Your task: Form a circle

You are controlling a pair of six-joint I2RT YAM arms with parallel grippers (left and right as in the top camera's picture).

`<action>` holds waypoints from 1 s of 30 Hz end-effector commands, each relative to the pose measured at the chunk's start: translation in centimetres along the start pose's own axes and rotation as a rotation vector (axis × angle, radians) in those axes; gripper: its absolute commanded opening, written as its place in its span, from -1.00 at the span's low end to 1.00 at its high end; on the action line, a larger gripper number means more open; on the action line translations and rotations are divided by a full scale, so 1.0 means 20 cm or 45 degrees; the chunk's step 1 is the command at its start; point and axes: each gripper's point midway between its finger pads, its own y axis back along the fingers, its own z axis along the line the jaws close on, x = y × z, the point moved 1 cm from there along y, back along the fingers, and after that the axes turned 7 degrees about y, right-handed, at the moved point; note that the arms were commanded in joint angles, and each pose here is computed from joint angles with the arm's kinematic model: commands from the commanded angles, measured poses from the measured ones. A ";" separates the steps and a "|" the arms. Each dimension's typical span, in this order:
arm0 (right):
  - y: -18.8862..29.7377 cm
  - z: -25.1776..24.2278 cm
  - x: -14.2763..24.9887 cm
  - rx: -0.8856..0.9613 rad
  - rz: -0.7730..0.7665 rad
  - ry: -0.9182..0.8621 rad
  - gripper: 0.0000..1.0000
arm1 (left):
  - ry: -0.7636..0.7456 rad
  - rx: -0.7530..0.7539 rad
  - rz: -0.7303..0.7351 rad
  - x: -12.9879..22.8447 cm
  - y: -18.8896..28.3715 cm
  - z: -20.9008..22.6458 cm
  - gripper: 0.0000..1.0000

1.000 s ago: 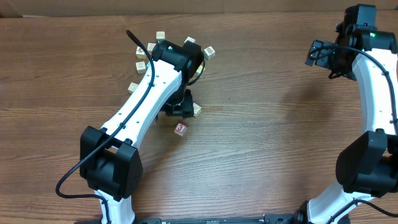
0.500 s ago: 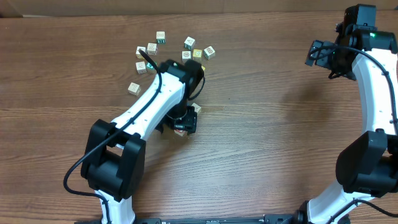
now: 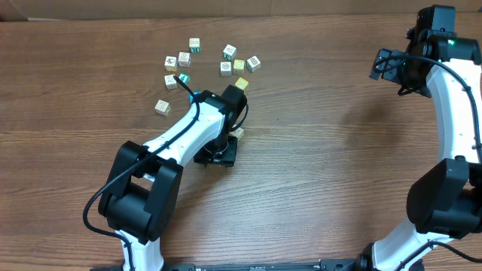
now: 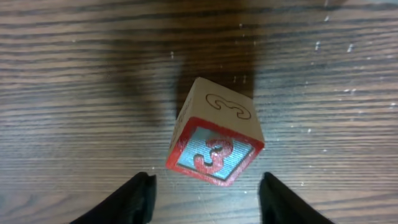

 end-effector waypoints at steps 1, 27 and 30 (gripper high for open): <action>0.03 0.00 -0.02 -0.011 -0.030 -0.011 1.00 | -0.022 0.013 -0.014 0.00 0.00 -0.01 -0.08; 0.03 0.00 -0.02 -0.011 -0.030 -0.011 1.00 | -0.035 0.012 -0.144 -0.11 0.01 -0.03 -0.20; 0.03 0.00 -0.02 -0.011 -0.030 -0.011 1.00 | -0.035 0.012 -0.146 -0.11 0.01 -0.03 -0.25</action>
